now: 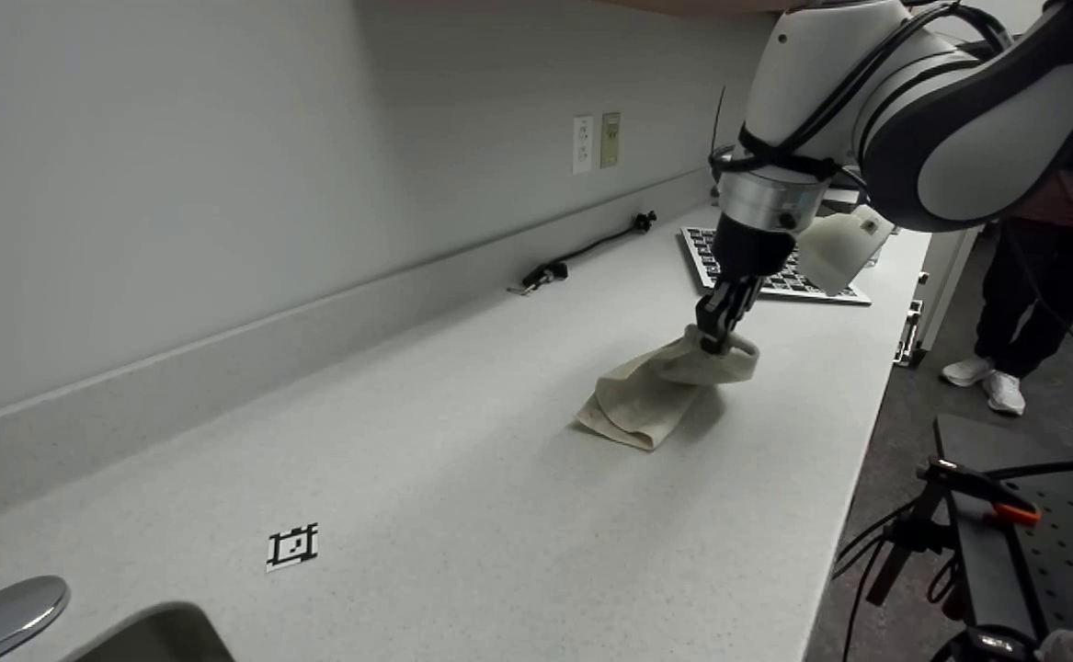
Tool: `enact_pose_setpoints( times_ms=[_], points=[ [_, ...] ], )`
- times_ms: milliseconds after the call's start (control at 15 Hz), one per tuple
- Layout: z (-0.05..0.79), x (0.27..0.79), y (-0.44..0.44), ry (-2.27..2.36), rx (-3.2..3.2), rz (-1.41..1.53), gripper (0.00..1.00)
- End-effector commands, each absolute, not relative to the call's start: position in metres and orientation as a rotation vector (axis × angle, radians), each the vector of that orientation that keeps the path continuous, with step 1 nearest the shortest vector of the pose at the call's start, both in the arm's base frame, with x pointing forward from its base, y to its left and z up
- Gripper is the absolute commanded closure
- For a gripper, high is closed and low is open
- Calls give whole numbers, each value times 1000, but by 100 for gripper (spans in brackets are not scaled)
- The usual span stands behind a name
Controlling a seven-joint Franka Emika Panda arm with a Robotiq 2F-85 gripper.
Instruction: Wipe the counter with the cloth
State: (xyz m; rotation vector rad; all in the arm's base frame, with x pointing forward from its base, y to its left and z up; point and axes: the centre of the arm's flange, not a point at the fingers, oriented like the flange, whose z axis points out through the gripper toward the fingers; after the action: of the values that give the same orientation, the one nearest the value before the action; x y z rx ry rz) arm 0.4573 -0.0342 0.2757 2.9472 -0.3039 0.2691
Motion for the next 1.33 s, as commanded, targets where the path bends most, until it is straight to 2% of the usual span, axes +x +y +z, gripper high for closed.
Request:
enact_pose_setpoints(
  times_ms=[0, 333, 467, 1267],
  points=[
    [273, 450, -29, -297, 2987, 250, 49],
    [275, 451, -16, -305, 3059, 238, 10],
    [276, 456, -11, -302, 3071, 242, 0],
    [273, 464, -10, -381, 3130, 247, 0]
  ],
)
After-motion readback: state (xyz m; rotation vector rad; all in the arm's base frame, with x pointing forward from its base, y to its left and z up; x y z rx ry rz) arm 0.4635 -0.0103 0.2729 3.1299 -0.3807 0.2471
